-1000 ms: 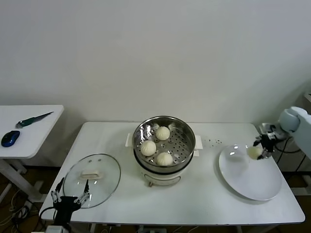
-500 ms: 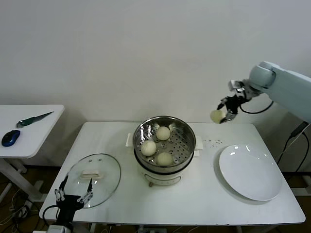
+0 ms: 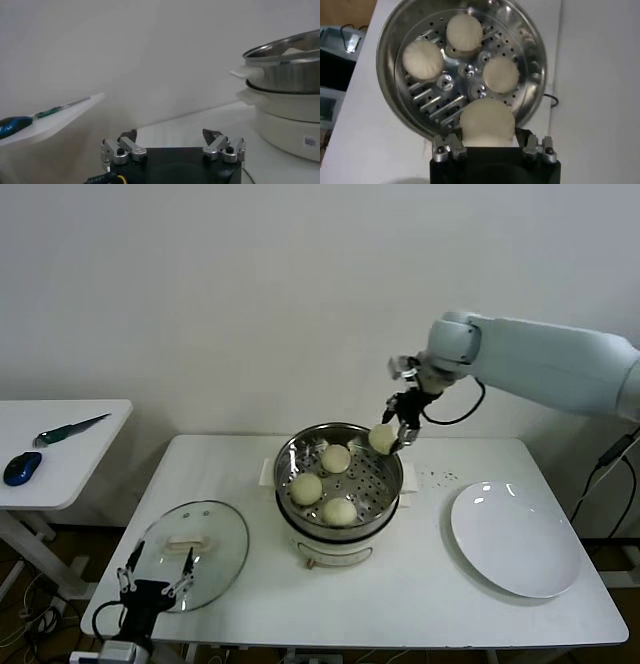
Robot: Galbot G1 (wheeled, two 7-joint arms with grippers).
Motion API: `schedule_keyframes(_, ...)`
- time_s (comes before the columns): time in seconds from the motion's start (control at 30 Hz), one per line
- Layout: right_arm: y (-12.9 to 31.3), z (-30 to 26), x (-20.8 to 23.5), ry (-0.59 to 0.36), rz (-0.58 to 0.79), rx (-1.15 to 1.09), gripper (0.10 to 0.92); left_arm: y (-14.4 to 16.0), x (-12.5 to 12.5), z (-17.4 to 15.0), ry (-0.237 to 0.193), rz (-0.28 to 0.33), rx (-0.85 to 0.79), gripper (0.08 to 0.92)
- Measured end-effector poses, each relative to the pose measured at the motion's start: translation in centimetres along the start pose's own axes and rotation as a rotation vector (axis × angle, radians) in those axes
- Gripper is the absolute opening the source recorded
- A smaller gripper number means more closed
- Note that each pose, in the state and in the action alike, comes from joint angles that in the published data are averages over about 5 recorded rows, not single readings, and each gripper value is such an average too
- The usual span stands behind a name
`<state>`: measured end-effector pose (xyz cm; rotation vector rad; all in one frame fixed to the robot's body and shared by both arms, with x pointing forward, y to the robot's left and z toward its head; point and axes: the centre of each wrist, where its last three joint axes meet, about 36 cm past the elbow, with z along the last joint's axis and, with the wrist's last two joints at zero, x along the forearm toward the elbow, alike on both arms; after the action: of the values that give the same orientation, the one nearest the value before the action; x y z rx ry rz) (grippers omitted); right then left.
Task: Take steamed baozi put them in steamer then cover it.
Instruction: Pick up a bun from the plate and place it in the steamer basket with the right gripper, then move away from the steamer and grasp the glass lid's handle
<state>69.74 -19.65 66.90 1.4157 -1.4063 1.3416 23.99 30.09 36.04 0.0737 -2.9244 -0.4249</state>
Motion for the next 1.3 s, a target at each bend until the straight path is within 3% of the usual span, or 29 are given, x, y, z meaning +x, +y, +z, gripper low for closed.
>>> schedule_keyframes(0.4, 1.6, -1.7, -6.7, 0.056, -0.053, 0.023, 0.695, 0.3, -0.1, 0.3, 0.004, 0.000, 0.005, 0.823)
schedule_keyframes(0.7, 1.9, -1.7, -9.2, 0.080, -0.062, 0.024, 0.733, 0.4, -0.3, 0.4, 0.004, -0.002, 0.006, 0.823)
schedule_keyframes(0.9, 1.8, -1.9, -9.0, 0.076, -0.054, 0.022, 0.818, 0.3, -0.5, 0.1, 0.000, -0.002, 0.005, 0.823)
schedule_keyframes(1.3, 1.3, -0.9, -4.5, 0.018, -0.051, 0.016, 0.823, 0.4, -0.4, 0.1, 0.000, -0.005, 0.001, 0.823)
